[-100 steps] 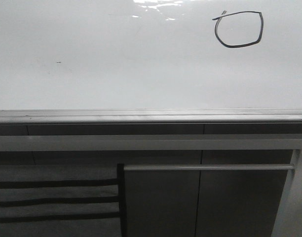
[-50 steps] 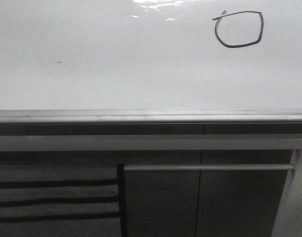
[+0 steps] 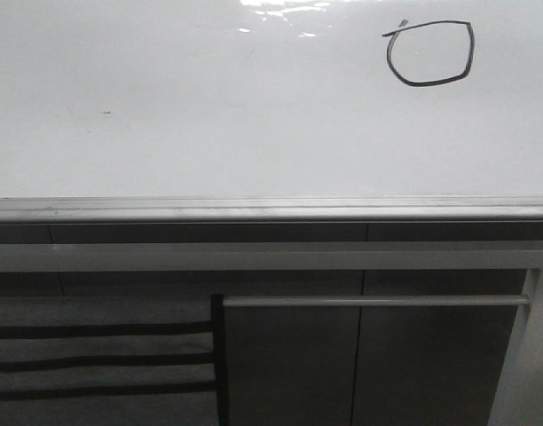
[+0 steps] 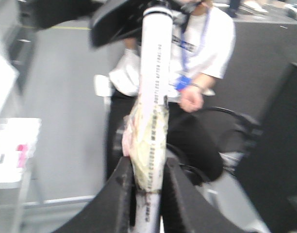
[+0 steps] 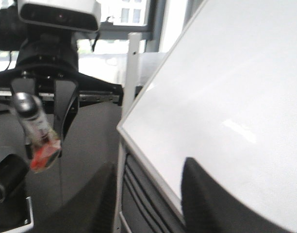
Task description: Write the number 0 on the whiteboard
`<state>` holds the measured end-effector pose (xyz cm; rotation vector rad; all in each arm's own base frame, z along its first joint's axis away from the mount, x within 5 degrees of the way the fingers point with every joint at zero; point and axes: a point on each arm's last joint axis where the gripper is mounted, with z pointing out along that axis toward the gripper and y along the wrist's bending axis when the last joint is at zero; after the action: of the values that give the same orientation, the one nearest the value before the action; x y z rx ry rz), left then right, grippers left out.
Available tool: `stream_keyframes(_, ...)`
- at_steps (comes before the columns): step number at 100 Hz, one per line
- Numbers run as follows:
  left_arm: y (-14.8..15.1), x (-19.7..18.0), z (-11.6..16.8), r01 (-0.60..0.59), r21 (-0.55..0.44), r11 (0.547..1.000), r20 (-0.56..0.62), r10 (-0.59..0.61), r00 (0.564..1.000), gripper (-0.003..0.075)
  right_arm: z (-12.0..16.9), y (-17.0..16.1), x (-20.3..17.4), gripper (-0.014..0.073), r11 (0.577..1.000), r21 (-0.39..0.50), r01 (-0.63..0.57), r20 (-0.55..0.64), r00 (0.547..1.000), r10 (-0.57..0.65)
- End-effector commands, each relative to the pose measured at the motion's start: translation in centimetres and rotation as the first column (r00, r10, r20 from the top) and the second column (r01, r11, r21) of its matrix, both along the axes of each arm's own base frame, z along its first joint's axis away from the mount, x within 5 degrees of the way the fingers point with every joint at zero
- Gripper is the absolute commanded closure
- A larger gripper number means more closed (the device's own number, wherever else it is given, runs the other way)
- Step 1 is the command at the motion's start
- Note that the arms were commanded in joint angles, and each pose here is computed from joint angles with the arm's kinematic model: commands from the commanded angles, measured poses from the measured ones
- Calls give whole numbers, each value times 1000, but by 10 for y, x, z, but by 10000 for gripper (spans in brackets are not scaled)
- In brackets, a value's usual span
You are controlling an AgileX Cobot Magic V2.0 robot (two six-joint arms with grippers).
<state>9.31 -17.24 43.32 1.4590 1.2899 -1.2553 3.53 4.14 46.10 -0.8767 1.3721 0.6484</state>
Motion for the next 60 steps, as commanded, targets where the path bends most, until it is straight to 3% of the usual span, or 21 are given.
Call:
stream_keyframes(1,-1,17,4,-214,-74,974,25,216,976,740,8,-32,-7,562,992,77,98,30,994,-101)
stream_keyframes(7,-1,33,-4,-368,-97,925,20,371,928,740,0,-49,-11,655,987,61,151,32,988,-153)
stream_keyframes(11,1,43,-11,-459,-100,883,9,462,887,740,-8,-56,-12,659,983,31,181,15,983,-181)
stream_keyframes(16,4,56,-20,-582,-110,806,0,585,811,740,-19,-65,-14,636,975,6,222,-21,975,-221)
stream_keyframes(21,9,68,-27,-704,-126,699,-20,708,706,740,-32,-70,-14,632,965,-19,263,-79,961,-264)
stream_keyframes(28,16,79,-35,-820,-132,557,-86,818,569,740,-48,-71,-13,632,948,-59,314,-147,936,-320)
stream_keyframes(33,18,86,-40,-866,-125,485,-118,859,498,740,-59,-69,-11,632,936,-87,342,-168,921,-352)
stream_keyframes(43,11,100,-50,-899,-91,429,-111,893,437,740,-76,-58,-5,632,923,-126,362,-164,911,-380)
stream_keyframes(51,4,114,-59,-923,-49,381,-150,911,384,740,-83,-49,-1,632,928,-92,360,-171,913,-371)
stream_keyframes(60,-1,132,-72,-960,6,279,-239,933,269,740,-88,-41,2,632,938,-45,343,-182,921,-345)
